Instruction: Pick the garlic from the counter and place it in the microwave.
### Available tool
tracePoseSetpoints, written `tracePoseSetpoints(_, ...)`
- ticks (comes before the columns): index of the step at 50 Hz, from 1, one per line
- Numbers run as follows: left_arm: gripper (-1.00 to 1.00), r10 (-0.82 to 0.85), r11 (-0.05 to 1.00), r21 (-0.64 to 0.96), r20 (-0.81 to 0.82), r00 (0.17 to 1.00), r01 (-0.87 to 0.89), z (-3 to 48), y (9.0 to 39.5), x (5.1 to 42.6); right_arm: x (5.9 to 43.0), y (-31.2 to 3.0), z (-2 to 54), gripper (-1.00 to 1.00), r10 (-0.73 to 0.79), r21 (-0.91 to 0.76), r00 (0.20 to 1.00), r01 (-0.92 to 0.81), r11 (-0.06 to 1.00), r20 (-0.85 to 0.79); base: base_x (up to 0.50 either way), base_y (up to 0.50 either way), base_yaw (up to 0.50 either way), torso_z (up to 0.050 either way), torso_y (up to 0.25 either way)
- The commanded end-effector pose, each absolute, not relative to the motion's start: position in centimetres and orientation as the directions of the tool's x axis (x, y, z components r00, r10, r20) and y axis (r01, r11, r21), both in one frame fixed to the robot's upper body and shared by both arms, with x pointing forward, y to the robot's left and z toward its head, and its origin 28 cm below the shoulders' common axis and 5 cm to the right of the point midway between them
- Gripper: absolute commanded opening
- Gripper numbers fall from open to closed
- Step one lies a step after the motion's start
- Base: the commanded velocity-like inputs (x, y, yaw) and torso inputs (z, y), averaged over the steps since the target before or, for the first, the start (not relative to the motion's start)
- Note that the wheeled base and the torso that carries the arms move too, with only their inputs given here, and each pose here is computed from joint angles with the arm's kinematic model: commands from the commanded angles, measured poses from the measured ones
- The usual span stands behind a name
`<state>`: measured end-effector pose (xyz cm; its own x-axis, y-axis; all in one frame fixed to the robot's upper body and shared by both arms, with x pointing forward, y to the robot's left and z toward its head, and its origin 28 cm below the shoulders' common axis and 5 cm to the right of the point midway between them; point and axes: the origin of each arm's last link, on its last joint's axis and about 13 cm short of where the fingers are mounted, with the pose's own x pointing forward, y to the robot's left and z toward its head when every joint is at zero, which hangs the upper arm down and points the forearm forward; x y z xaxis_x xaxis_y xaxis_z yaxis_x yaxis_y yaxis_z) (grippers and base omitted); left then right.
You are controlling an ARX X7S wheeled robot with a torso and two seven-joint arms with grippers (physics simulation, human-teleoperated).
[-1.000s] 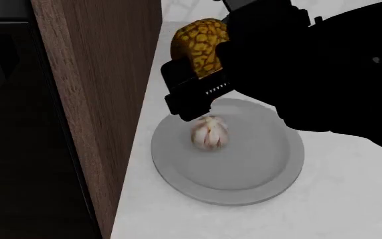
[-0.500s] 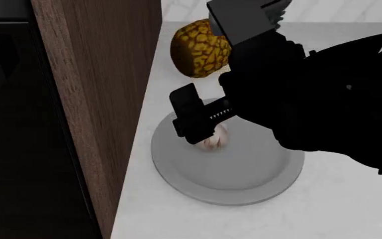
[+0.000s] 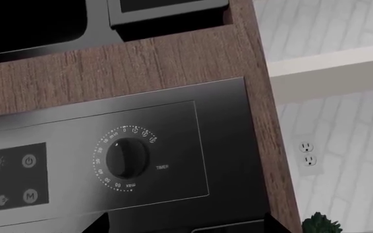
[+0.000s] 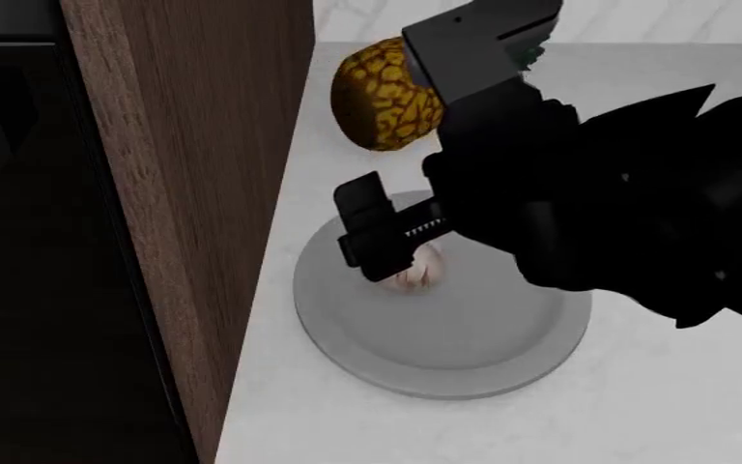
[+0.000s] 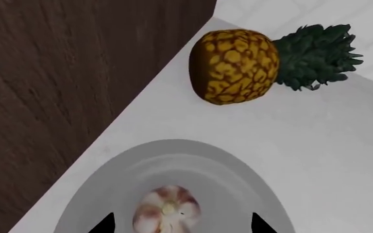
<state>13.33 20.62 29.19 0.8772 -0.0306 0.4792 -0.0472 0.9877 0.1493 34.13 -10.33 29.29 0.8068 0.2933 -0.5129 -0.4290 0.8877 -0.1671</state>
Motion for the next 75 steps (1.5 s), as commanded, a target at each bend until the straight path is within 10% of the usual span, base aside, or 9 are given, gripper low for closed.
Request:
tracePoseSetpoints(1, 1.0, -0.028, 0.988, 0.148, 0.476, 0.879, -0.049, 28.9, 20.8, 13.3, 34.8, -10.0, 28.5, 1.0, 0.297, -0.156, 0.801, -0.431, 0.889, -0.519, 0.0, 0.0, 0.0, 0.0, 0.0)
tracePoseSetpoints(75, 1.0, -0.021, 0.989, 0.14, 0.467, 0.884, -0.05, 28.4, 21.1, 13.3, 36.5, -9.3, 24.1, 1.0, 0.279, -0.146, 0.754, -0.442, 0.885, -0.594, 0.0, 0.0, 0.0, 0.0, 0.0)
